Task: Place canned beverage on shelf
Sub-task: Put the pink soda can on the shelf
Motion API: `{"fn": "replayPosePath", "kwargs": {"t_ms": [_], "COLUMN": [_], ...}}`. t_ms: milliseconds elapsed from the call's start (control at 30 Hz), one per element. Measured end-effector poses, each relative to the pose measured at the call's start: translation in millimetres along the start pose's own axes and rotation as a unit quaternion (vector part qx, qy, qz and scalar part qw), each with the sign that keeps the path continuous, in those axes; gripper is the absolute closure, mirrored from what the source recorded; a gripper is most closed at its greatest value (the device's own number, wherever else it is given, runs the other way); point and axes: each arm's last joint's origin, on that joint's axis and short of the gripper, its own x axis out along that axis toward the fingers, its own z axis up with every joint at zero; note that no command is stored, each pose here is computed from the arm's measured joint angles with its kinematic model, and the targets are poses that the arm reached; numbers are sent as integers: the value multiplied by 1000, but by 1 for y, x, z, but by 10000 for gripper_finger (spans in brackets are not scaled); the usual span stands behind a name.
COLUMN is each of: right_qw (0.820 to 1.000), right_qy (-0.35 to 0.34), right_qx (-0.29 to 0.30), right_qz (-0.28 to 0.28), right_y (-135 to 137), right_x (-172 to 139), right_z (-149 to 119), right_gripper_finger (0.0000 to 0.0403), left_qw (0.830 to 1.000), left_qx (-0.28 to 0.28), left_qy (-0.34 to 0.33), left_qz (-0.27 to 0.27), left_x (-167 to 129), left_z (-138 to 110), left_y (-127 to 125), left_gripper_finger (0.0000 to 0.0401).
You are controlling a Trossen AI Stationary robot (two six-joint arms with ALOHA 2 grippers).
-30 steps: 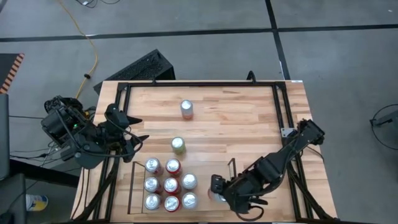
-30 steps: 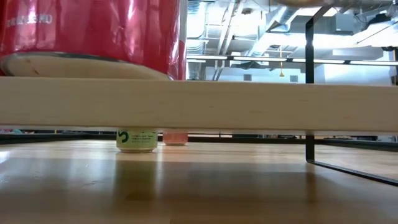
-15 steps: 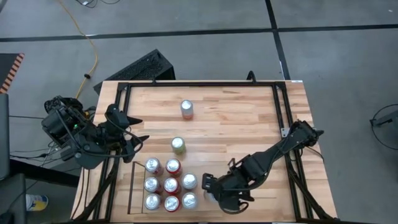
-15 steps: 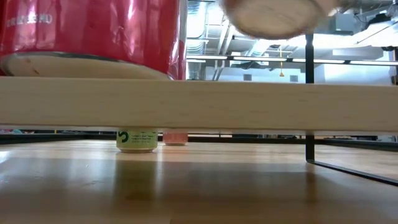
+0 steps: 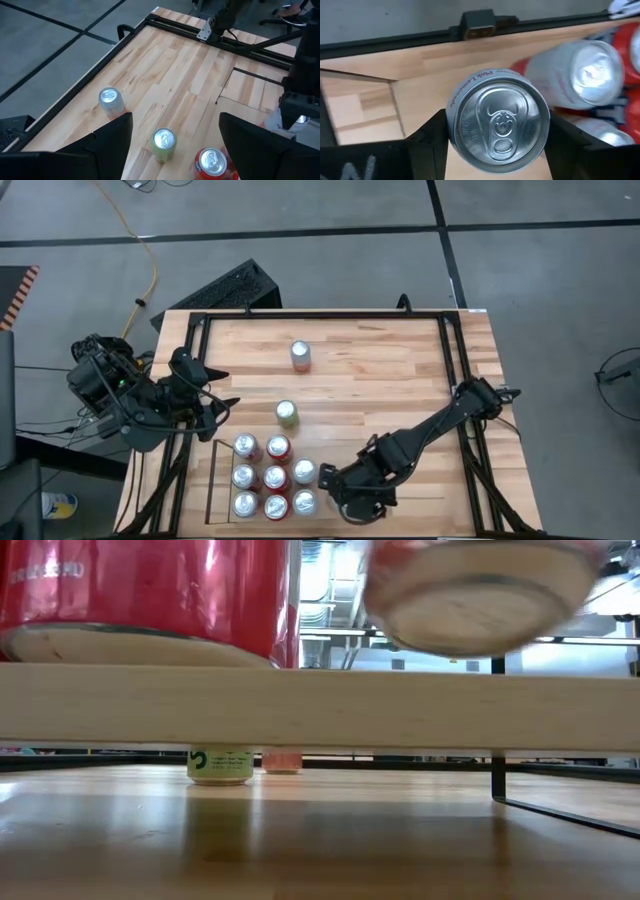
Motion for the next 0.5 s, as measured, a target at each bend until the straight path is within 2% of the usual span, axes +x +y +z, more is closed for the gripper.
{"fn": "replayPosePath", "kwargs": {"t_ms": [267, 500], "right_qw": [1000, 999], "right_qy": [-3, -9], "right_qx": [10, 37], "right_qz": [2, 36], "right_y": [-5, -2], "right_x": [-1, 6], "right_z": [-6, -7], "right_gripper_finger": [167, 166], "left_qw": [1000, 1000], "left_qx": [1, 4], "left_qy": [0, 0], "left_qz": [0, 0], "left_x": [0, 0], "left_z": [0, 0], "left_y": [0, 0], "left_gripper_finger": [120, 120]}}
